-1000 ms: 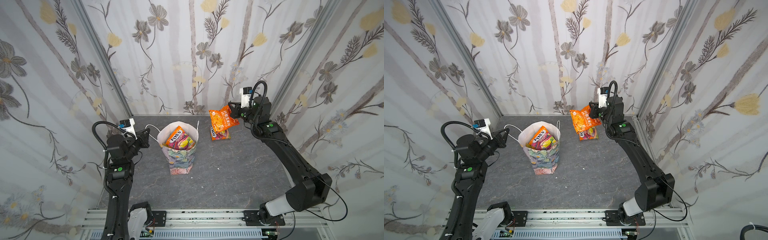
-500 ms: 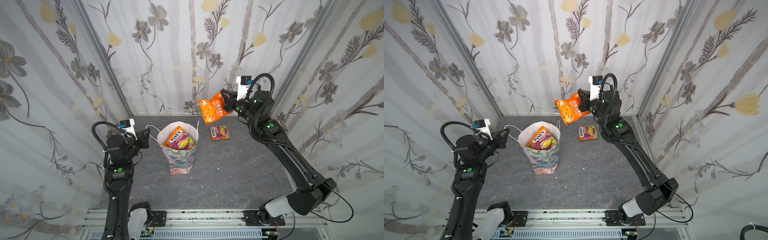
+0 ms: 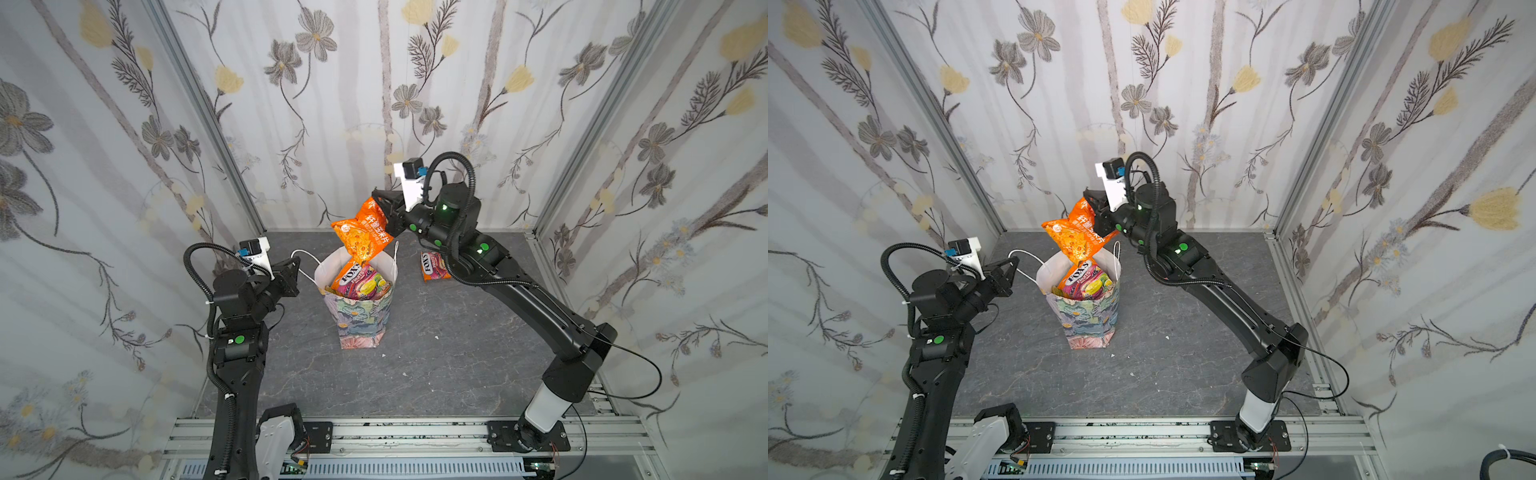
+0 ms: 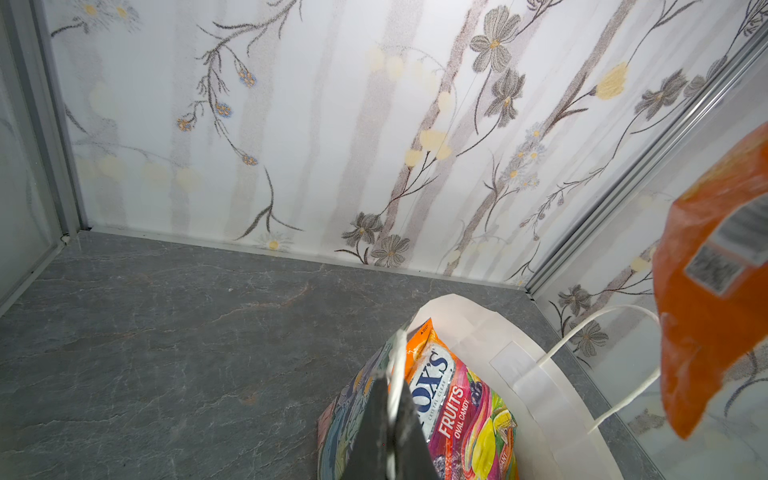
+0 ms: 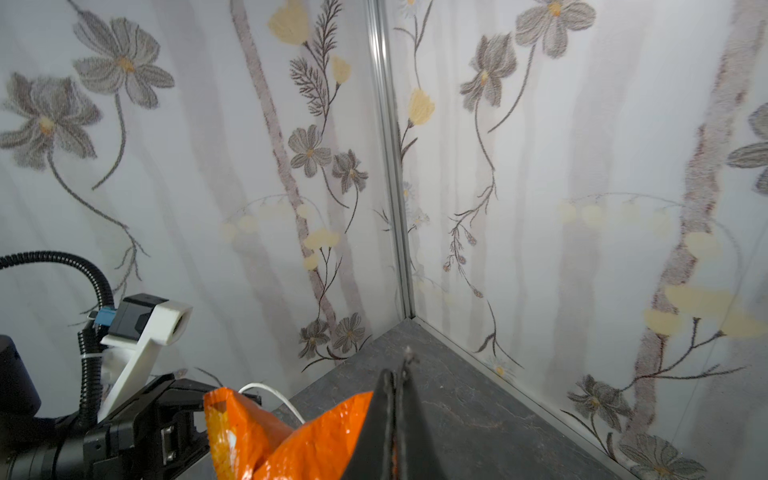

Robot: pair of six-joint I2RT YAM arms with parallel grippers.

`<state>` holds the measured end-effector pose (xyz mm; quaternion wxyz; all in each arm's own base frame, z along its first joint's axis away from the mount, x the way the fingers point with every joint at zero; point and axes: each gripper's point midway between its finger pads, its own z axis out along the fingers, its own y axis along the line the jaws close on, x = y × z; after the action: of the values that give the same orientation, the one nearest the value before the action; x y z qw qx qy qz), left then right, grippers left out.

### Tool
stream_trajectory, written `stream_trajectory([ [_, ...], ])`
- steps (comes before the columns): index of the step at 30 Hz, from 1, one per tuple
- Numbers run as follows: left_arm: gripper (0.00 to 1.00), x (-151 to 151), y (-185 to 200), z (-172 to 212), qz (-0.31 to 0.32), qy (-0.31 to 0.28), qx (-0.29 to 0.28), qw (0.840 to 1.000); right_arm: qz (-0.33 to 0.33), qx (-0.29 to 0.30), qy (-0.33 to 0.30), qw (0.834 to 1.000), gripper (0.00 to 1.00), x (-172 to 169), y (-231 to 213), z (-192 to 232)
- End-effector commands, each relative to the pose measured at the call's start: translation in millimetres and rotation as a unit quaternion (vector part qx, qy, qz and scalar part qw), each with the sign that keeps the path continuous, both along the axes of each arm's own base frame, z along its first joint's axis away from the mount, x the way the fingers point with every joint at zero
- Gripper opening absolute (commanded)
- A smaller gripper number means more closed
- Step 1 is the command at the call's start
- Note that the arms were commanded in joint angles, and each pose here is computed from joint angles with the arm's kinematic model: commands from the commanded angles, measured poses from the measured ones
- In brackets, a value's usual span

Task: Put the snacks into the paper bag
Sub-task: 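Carry the orange crisps bag with the right gripper over the paper bag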

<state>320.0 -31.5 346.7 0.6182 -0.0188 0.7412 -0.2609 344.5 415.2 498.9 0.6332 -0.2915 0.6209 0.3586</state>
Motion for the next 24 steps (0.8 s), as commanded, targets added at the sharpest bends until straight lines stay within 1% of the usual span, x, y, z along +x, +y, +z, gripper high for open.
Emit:
stream_trajectory([
  [1,0.0,0,1,17,0.003,-0.034,0.007,0.999,-0.033,-0.084,-0.034,0.995,0.0,-4,18,-20],
  [5,0.0,-1,1,18,0.004,-0.035,0.009,0.999,-0.062,-0.154,-0.04,0.985,0.0,-2,32,-45],
  [8,0.0,-1,2,18,0.007,-0.036,0.01,0.999,-0.084,-0.187,-0.045,0.978,0.0,-1,32,-56],
  [13,0.0,0,2,17,0.005,-0.035,0.01,0.999,-0.107,-0.222,-0.05,0.968,0.0,1,30,-69],
  [19,0.0,-1,2,18,0.005,-0.036,0.01,0.999,-0.141,-0.276,-0.066,0.948,0.0,6,34,-92],
  [24,0.0,-1,3,17,0.007,-0.035,0.01,0.999,-0.162,-0.3,-0.071,0.937,0.0,14,36,-110],
])
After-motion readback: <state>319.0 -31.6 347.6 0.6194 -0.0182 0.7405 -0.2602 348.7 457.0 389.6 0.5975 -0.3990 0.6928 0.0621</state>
